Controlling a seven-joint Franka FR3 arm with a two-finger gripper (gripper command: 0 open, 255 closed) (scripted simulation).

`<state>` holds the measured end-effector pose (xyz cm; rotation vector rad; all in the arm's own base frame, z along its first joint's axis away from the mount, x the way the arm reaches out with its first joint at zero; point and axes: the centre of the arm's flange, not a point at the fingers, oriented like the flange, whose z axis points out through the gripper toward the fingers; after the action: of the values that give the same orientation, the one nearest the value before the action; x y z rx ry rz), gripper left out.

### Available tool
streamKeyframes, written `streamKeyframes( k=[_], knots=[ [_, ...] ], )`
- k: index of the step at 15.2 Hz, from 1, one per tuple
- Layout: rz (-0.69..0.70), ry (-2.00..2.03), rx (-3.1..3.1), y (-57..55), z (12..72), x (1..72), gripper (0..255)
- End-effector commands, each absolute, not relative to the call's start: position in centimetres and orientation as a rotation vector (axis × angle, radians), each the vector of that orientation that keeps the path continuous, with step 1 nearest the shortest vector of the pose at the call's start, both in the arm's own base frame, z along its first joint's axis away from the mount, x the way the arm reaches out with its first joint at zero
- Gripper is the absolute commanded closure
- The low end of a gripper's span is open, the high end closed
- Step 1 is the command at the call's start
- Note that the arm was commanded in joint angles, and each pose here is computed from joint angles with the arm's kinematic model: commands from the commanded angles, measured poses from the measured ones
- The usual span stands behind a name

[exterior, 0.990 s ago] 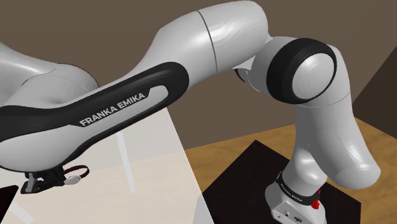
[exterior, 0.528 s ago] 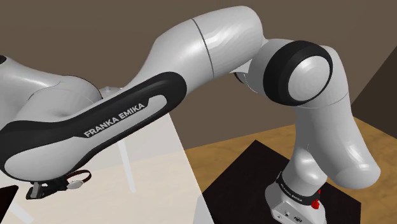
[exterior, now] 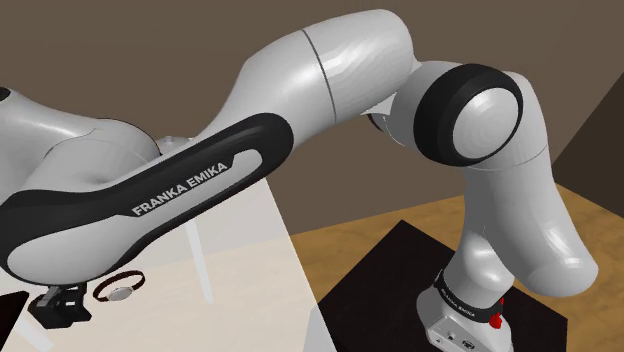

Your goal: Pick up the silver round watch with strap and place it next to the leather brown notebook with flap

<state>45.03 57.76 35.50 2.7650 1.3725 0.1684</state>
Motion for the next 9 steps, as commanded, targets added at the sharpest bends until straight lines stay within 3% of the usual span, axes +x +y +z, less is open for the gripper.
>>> streamKeyframes(
  k=[1, 6, 9],
  knots=[
    [0.168, 1.372, 2.765, 57.8, 35.5, 45.0, 0],
    [0.168, 1.372, 2.765, 57.7, 40.5, 44.4, 0],
    [0.168, 1.372, 2.765, 57.7, 40.5, 44.4, 0]
  ],
)
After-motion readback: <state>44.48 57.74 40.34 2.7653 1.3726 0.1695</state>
